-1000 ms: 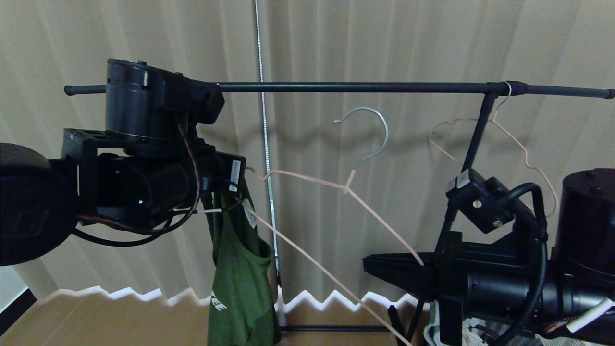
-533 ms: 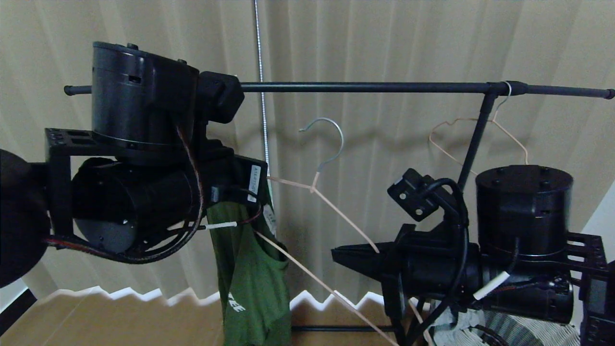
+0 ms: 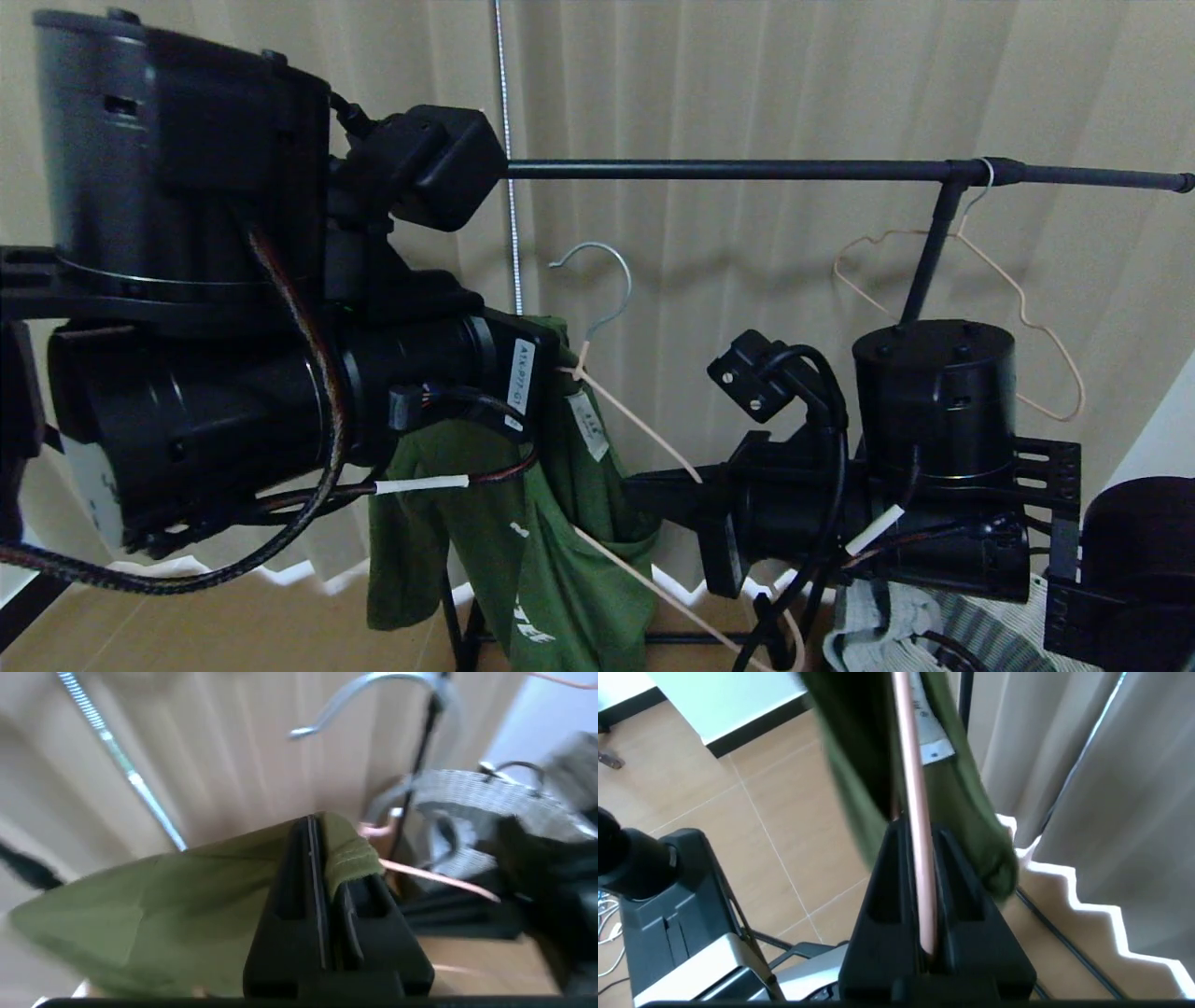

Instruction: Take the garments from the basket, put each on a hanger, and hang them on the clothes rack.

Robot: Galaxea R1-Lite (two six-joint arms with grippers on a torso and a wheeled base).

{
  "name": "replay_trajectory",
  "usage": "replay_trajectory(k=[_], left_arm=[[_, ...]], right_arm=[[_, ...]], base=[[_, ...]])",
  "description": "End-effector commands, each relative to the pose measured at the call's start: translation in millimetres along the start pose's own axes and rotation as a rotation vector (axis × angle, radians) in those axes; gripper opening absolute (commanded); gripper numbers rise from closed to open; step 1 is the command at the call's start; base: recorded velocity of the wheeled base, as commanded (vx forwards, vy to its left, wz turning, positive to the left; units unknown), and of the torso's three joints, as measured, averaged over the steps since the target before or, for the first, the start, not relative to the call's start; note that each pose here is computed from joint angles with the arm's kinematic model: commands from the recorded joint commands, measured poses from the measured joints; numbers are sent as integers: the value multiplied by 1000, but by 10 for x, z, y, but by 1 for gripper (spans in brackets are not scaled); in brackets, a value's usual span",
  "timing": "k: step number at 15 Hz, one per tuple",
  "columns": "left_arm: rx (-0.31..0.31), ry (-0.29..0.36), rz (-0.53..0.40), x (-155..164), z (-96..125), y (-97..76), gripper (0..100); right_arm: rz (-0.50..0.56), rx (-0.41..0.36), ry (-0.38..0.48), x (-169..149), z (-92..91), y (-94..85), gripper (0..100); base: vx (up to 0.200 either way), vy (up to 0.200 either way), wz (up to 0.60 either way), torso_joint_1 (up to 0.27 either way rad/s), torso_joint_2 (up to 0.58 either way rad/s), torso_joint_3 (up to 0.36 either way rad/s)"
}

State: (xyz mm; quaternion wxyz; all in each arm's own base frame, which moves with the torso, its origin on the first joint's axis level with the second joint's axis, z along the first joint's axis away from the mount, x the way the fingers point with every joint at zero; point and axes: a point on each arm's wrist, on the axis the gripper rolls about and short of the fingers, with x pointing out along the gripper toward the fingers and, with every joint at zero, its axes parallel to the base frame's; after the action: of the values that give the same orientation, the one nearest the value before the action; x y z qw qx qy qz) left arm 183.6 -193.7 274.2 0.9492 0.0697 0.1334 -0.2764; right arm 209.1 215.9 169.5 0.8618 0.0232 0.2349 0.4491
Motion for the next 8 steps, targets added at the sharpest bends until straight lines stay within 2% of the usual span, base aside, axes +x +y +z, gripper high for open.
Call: replay_trajectory(k=[1, 8], left_arm=[[0, -7, -54, -103, -21, 11, 0], [11, 20, -74, -139, -126, 19, 0]], right_arm=[[-10, 3, -14, -6, 40, -35, 0], [-25, -6, -77, -179, 164, -52, 0]], base=[[0, 0, 0, 0, 0, 0], [0, 0, 0, 0, 0, 0]])
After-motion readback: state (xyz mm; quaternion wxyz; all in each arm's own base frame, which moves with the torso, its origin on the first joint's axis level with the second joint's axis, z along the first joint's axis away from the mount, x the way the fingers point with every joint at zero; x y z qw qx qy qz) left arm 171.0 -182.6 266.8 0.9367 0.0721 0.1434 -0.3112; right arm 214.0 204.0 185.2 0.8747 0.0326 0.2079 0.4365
